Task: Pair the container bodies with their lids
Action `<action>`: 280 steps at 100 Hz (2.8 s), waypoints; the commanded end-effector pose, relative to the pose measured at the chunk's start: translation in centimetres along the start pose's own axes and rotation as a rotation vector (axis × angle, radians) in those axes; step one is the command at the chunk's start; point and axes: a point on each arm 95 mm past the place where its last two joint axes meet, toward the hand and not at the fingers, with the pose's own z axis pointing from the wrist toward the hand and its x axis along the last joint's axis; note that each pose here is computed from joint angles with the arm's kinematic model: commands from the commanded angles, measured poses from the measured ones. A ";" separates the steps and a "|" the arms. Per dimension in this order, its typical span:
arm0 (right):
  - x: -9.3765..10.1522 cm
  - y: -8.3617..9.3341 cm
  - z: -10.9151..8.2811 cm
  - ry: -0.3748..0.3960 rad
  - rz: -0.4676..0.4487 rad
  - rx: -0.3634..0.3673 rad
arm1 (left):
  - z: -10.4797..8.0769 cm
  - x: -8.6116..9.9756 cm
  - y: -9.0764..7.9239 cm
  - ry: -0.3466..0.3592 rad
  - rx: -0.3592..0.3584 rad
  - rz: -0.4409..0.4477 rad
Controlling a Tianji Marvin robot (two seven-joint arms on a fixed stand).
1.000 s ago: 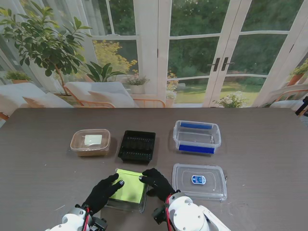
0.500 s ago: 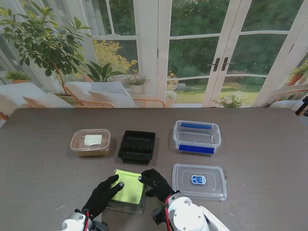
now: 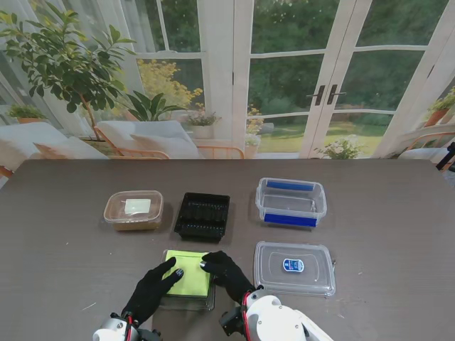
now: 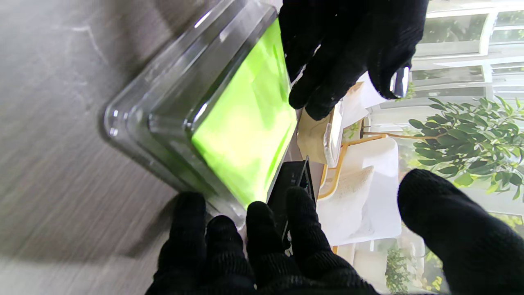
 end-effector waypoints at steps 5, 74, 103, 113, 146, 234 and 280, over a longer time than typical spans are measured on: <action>-0.4 -1.3 -0.1 -0.003 0.023 0.035 | -0.1 0.5 1.1 0.016 -0.036 -0.026; 0.1 -1.8 -0.6 0.038 0.114 0.055 | 0.2 0.6 1.4 0.047 -0.028 -0.033; 0.9 -1.7 -1.0 0.073 0.125 0.037 | 0.1 1.2 1.4 0.076 -0.029 -0.027; 1.1 -1.7 -1.2 0.081 0.132 0.032 | 0.0 1.4 1.4 0.083 -0.031 -0.023; 1.9 -1.6 -1.5 0.111 0.168 0.021 | 0.0 1.6 1.3 0.099 -0.029 -0.018; 4.1 0.0 -0.1 0.165 0.142 -0.031 | 3.3 3.6 0.4 0.168 -0.005 -0.036; 5.4 1.8 1.6 0.167 0.101 -0.061 | 5.8 4.9 -0.7 0.153 -0.019 -0.021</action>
